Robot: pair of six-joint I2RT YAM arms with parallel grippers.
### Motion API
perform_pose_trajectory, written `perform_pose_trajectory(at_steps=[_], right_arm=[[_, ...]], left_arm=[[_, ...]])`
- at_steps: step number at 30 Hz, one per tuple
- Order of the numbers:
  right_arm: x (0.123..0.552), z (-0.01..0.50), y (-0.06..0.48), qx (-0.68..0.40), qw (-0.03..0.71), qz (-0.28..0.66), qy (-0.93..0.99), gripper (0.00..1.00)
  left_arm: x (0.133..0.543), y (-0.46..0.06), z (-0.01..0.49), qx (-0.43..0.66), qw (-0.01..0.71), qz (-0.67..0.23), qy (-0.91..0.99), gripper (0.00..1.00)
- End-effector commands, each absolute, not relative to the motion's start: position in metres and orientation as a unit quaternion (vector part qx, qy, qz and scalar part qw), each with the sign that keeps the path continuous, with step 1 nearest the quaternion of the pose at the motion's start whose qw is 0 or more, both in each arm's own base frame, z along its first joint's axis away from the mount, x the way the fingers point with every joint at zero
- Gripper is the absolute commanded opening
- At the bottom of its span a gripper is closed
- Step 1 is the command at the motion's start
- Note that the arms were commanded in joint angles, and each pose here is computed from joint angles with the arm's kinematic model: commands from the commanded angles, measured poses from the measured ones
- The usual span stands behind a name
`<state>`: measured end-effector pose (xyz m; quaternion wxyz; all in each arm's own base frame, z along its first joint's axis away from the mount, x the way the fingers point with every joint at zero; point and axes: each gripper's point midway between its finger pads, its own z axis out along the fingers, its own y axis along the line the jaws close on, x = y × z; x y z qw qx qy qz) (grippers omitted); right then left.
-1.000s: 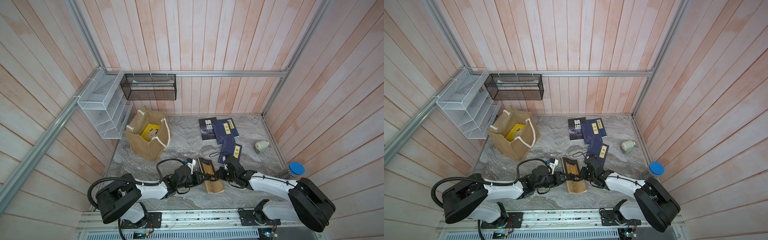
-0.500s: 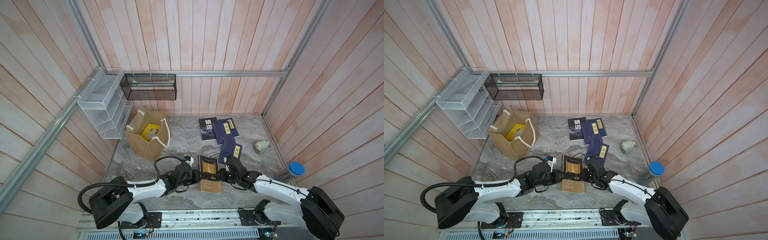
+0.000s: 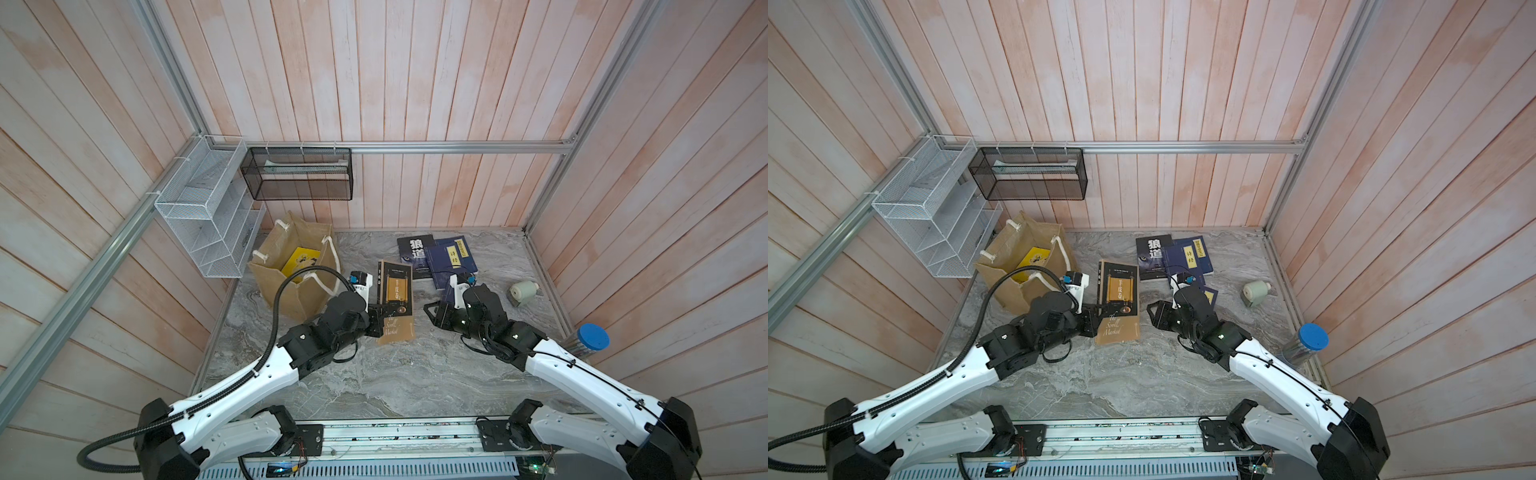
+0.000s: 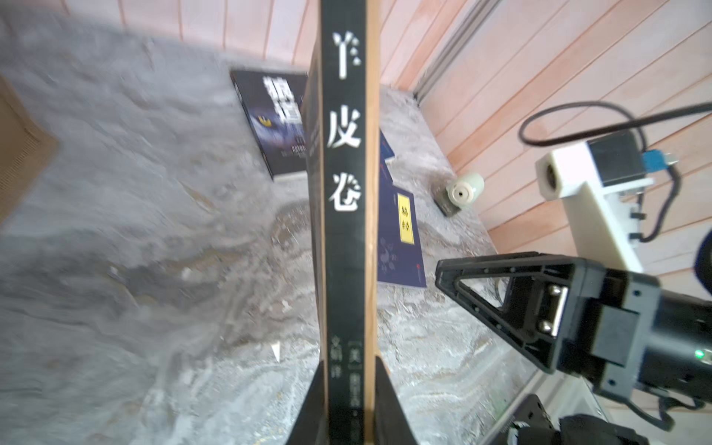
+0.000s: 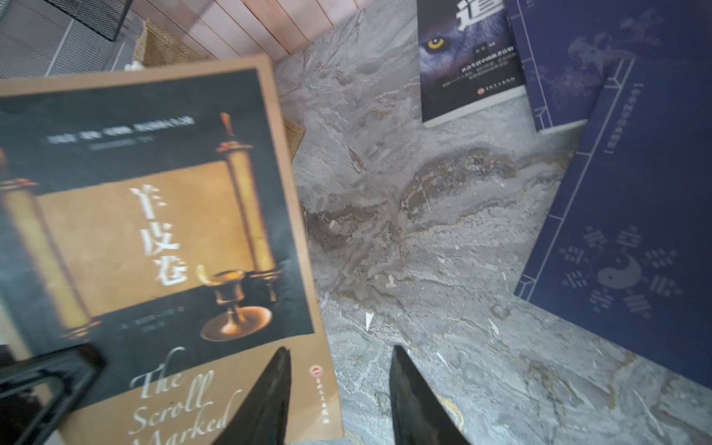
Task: Put the books into the canvas bag
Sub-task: Pick up the book from the center of the board, then place the book in the canvas bag.
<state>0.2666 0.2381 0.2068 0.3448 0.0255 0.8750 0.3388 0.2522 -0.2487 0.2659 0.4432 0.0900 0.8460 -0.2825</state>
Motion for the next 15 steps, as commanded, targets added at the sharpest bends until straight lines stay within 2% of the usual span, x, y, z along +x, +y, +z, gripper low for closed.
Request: perform_pose_trajectory(at_steps=[1,8,15], right_arm=[[0.28,0.221,0.255,-0.002,0.358,0.34,0.87,0.44],[0.323,0.255,0.317,-0.052,0.363,0.383,0.848,0.45],[0.357,0.286,0.387,-0.094,0.358,0.424,0.826,0.48]], left_arm=[[0.259,-0.21,0.323,0.116,0.538,-0.194,0.812,0.0],[0.252,-0.157,0.395,0.101,0.632,-0.115,0.76,0.0],[0.24,-0.123,0.444,0.064,0.703,-0.102,0.701,0.0]])
